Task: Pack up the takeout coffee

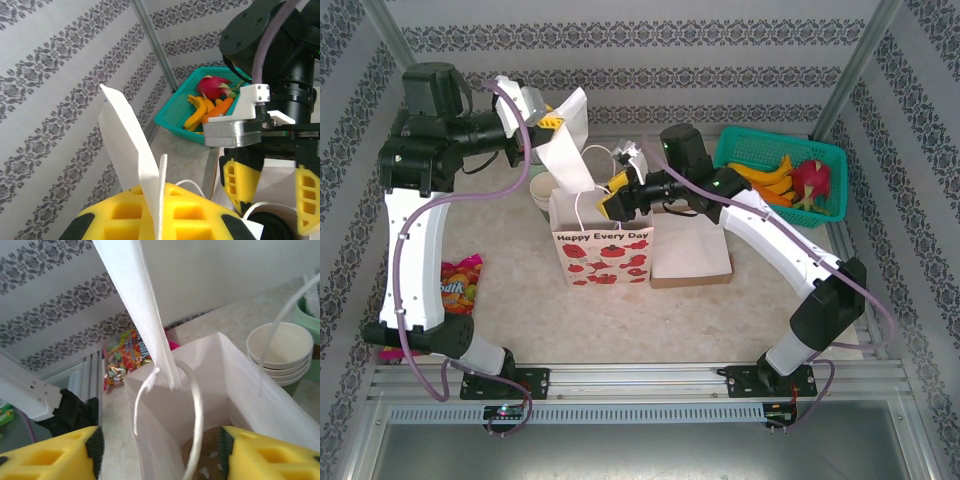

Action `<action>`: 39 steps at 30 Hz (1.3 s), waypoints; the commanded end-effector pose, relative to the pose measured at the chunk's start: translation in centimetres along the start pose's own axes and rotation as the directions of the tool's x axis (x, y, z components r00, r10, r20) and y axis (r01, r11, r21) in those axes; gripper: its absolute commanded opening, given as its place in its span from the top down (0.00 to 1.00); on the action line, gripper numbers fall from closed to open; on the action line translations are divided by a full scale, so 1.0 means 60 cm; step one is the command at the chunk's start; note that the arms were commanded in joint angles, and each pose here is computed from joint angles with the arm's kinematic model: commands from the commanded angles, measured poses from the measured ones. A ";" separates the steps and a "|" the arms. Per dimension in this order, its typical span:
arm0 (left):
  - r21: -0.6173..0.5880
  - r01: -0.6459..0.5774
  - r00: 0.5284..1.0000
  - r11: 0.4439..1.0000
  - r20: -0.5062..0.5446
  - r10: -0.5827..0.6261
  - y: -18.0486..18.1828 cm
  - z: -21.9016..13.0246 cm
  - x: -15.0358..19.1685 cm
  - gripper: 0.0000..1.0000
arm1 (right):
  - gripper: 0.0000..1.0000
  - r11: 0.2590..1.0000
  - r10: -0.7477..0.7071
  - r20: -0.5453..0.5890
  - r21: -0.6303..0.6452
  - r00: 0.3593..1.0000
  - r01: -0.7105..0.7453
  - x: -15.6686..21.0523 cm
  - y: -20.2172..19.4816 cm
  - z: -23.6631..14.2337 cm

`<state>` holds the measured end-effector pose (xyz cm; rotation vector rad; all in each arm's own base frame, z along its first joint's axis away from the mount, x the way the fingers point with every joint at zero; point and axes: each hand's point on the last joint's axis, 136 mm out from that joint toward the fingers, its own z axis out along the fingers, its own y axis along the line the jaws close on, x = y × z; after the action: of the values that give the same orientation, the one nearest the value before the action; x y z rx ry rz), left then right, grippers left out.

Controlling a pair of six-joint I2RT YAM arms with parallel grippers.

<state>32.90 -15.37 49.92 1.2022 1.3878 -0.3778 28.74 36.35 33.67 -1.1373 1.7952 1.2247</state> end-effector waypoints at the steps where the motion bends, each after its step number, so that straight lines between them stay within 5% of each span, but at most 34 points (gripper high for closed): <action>1: 0.079 -0.059 0.996 0.995 0.075 0.053 -0.029 -0.014 -0.026 1.00 | 0.51 0.992 -0.057 0.000 -0.114 0.998 0.056 -0.009 0.046 0.001; 4: 0.128 -0.069 0.994 0.989 0.096 0.057 -0.046 -0.014 -0.025 1.00 | 0.76 0.987 -0.087 0.015 -0.133 0.996 0.088 -0.011 0.061 -0.007; 7: 0.156 -0.075 0.995 0.985 0.081 0.063 -0.058 -0.012 -0.011 1.00 | 0.84 0.977 -0.159 0.033 -0.140 0.987 0.162 -0.001 0.074 -0.010; 26: 0.026 -0.134 0.988 0.991 0.075 0.132 -0.002 -0.046 -0.007 1.00 | 1.00 0.850 -0.523 -0.044 0.044 0.851 0.525 0.035 0.067 -0.010; 35: 0.063 -0.111 0.989 0.992 0.104 0.104 -0.002 -0.028 0.015 1.00 | 1.00 0.833 -0.551 -0.039 0.034 0.833 0.553 0.038 0.074 -0.008; 39: 0.185 -0.104 0.982 0.977 0.176 0.071 -0.048 -0.031 0.013 1.00 | 1.00 0.832 -0.552 -0.039 0.038 0.833 0.554 0.037 0.073 -0.008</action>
<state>31.83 -13.94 48.40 1.2982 1.2692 -0.4555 24.50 36.01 32.91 -1.4976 1.4030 0.8306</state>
